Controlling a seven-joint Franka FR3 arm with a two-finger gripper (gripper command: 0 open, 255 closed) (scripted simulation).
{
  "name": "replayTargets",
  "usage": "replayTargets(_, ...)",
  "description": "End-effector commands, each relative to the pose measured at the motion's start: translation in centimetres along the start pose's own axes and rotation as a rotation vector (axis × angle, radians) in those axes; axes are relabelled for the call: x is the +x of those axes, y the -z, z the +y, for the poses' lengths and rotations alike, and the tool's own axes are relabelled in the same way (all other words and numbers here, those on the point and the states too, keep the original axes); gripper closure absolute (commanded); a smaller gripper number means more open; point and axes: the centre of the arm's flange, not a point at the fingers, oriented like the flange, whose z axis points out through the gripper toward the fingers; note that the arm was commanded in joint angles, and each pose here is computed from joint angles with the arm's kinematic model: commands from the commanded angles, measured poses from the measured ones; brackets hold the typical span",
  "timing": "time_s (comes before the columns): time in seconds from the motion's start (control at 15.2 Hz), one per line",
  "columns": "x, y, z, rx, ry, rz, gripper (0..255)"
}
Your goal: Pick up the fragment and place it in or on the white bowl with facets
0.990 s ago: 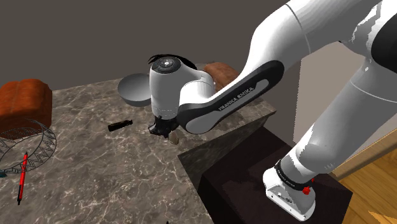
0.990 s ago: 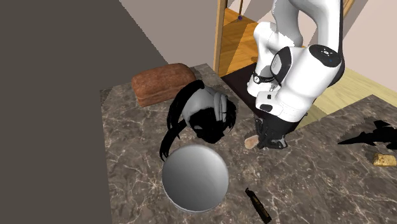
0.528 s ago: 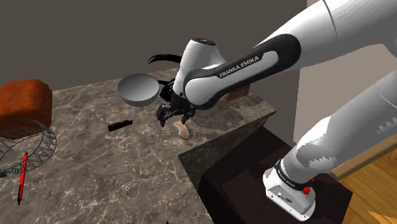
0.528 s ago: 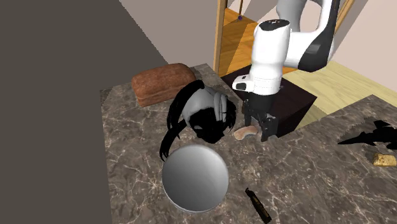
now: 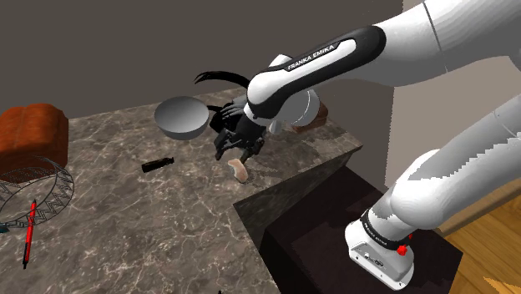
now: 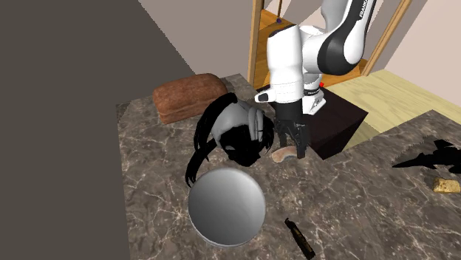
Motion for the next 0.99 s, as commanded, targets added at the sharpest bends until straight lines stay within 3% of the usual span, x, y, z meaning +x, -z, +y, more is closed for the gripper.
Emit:
replayTargets(0.0,0.04,-0.98,0.0,0.002,0.0,0.0,0)
replayTargets(0.53,0.04,-1.28,0.0,0.002,0.0,0.0,0)
replayTargets(0.59,0.04,-1.28,0.0,0.002,0.0,0.0,255)
replayTargets(0.92,0.04,-1.28,0.0,0.002,0.0,0.0,255)
